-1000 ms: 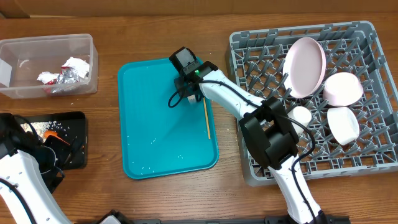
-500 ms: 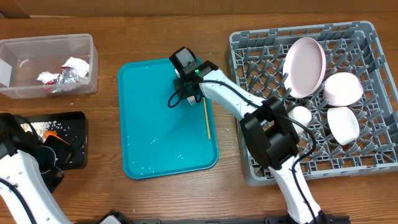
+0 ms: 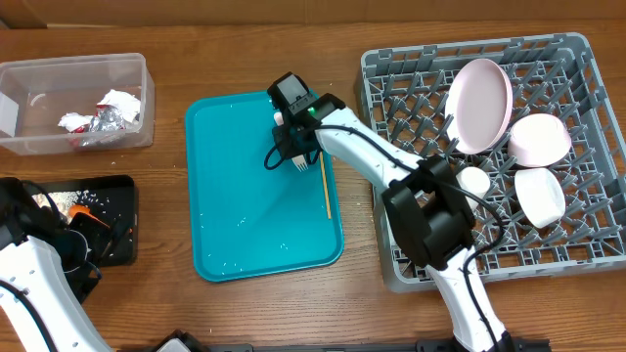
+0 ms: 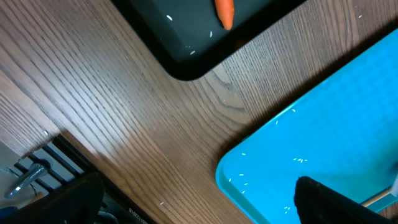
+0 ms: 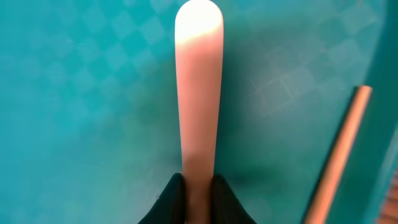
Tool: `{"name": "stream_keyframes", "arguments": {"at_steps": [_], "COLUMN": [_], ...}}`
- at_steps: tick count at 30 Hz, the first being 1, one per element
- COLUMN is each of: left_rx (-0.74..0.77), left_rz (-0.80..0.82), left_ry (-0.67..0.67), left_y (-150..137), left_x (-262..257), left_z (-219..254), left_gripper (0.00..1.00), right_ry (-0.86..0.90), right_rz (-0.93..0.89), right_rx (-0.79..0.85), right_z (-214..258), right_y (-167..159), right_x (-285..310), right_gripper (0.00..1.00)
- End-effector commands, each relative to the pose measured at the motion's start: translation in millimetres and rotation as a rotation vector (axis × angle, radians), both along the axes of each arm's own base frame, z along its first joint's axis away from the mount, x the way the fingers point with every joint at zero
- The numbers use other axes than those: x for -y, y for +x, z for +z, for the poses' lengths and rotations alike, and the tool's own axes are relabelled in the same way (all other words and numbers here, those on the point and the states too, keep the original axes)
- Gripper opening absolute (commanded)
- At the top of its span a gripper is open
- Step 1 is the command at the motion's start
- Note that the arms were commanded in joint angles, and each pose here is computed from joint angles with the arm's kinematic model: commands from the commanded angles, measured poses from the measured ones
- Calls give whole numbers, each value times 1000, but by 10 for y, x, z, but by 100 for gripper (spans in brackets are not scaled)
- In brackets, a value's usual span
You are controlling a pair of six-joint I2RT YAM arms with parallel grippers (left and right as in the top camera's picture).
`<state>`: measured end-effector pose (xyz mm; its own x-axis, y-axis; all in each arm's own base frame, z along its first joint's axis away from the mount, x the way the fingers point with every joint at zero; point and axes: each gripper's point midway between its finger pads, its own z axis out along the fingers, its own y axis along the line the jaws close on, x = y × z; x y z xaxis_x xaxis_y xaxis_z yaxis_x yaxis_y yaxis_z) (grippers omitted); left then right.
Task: Sort waste into correct bins and load items into the dishwasher rack
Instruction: 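Carry the fork right and drop it into the rack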
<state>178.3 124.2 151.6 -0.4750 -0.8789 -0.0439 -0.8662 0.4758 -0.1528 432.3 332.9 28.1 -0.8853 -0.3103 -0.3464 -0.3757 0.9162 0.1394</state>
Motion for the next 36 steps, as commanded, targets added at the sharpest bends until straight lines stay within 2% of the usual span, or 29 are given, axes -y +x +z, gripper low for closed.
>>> {"name": "stream_keyframes", "arguments": {"at_steps": [1, 9, 14, 23, 27, 36], "left_rx": [36, 36, 36, 36, 36, 36], "left_rz": [24, 24, 24, 24, 24, 24], "left_ry": [13, 13, 13, 13, 13, 13], "left_y": [35, 35, 35, 35, 35, 35], "left_x": [-20, -20, -20, -20, -20, -20], "left_z": [93, 93, 93, 93, 93, 93], "left_gripper": [100, 100, 100, 100, 100, 100], "right_ry": [82, 117, 68, 3, -12, 2], "right_rz": [-13, -60, -233, -439, -401, -272], "right_rx": [80, 139, 169, 119, 85, 18], "right_z": [633, 1257, 1533, 1591, 1550, 1370], "right_y": [7, 14, 129, 280, 278, 225], "right_x": [-69, 195, 758, 1753, 1985, 2110], "right_gripper": [4, 4, 4, 4, 4, 4]}}
